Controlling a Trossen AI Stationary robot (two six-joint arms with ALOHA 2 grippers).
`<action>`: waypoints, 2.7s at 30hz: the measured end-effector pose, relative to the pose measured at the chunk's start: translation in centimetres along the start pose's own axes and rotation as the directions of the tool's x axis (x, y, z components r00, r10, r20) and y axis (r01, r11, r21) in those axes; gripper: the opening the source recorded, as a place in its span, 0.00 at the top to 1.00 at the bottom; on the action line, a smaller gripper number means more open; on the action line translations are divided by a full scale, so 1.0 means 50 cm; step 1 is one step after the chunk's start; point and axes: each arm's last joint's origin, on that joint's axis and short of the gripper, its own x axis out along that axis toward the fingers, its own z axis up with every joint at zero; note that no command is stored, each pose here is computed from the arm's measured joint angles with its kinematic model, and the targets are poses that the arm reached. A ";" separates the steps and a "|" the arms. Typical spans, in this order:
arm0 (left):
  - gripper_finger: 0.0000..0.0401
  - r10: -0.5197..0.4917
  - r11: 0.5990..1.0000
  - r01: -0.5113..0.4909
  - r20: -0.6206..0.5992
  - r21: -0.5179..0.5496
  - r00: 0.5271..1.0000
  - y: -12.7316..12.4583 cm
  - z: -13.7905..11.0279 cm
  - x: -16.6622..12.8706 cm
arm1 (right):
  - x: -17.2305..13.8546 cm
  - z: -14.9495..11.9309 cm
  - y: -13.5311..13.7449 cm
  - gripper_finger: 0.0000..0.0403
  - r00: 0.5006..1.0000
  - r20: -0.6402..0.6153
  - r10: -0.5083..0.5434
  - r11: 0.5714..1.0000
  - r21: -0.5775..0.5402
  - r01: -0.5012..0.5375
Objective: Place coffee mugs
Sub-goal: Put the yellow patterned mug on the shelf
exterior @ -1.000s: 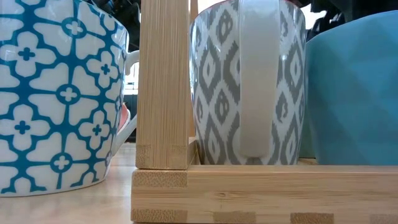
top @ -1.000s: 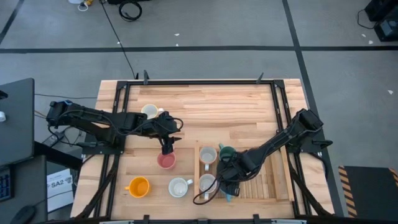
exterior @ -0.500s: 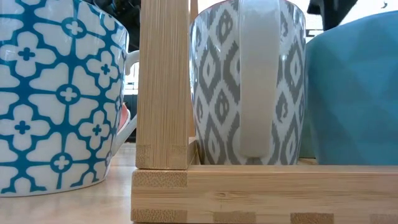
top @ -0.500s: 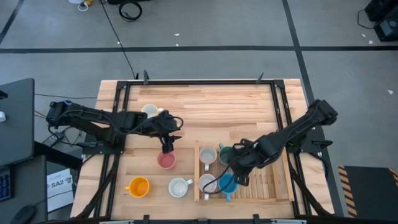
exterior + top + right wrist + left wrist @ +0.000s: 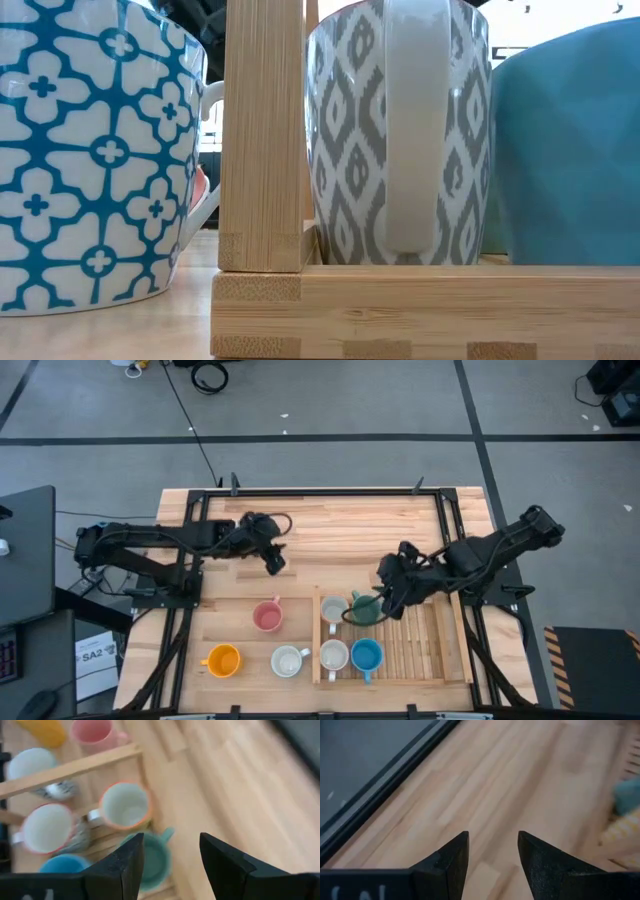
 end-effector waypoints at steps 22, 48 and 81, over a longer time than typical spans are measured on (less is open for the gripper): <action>0.56 0.311 0.827 -0.503 -0.540 -0.251 0.782 0.202 0.004 -0.077 | 0.036 0.104 -0.059 0.51 0.960 0.271 -0.063 0.940 -0.306 0.149; 0.56 0.157 0.577 -0.617 -0.669 -0.536 0.727 0.213 -0.128 0.035 | 0.044 0.119 -0.075 0.51 0.964 0.266 0.010 0.938 -0.336 0.083; 0.87 0.154 0.616 -0.539 -0.583 -0.575 0.797 0.210 -0.158 0.081 | 0.044 0.118 -0.075 0.51 0.964 0.265 0.009 0.938 -0.336 0.084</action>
